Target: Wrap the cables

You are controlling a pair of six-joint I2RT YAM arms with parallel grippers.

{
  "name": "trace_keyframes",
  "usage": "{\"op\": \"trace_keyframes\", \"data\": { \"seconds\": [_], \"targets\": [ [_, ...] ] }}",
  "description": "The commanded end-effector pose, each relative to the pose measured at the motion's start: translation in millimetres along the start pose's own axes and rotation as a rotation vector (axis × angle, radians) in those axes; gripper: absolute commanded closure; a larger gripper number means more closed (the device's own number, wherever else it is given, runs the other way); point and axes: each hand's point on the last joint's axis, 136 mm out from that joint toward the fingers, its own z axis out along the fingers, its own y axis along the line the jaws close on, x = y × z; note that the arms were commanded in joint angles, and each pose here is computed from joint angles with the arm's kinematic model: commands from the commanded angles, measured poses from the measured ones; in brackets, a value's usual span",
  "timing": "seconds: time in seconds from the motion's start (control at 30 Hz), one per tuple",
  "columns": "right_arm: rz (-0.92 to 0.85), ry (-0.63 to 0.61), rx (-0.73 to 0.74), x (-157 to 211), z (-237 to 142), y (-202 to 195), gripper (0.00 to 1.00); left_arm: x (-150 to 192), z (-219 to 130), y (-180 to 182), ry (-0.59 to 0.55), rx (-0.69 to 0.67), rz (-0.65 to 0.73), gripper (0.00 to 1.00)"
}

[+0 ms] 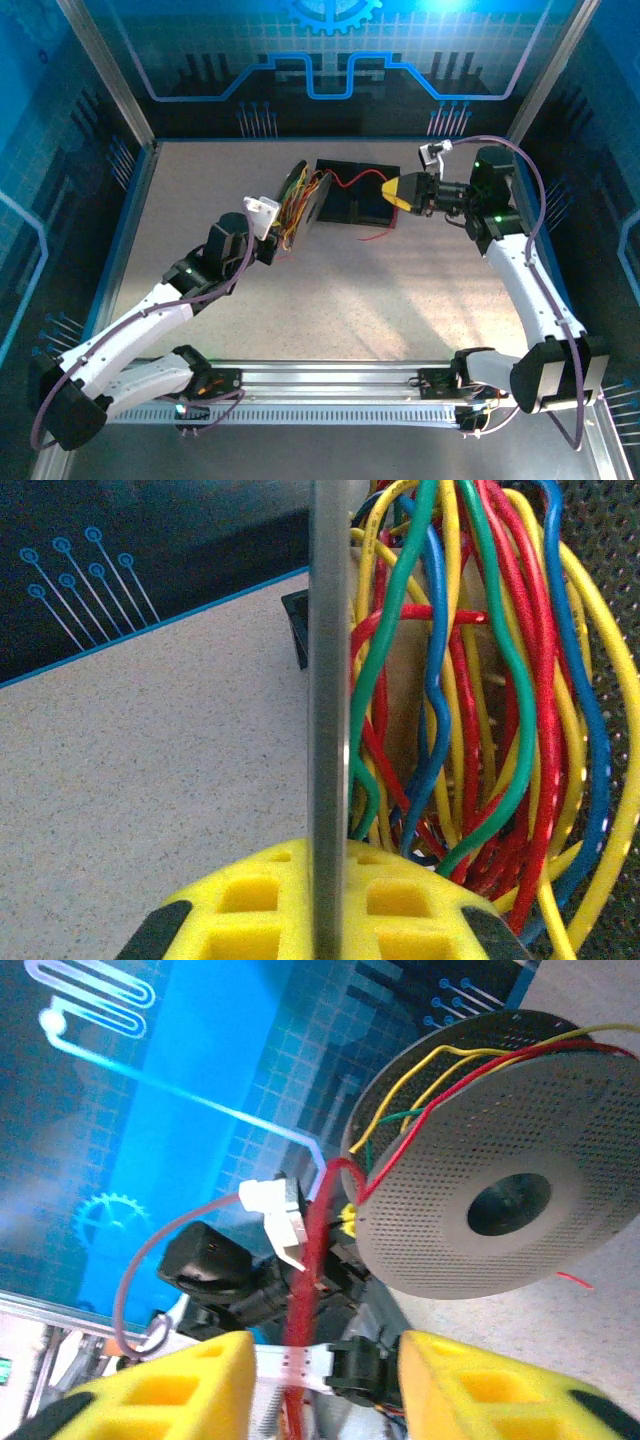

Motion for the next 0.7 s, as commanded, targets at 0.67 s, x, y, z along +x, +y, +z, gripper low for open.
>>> {"op": "trace_keyframes", "data": {
  "seconds": [0.67],
  "targets": [
    [-0.13, 0.112, -0.073, 20, 35, 45, 1.0, -80, -26, 7, -0.222, -0.026, -0.121, 1.0]
  ]
}}
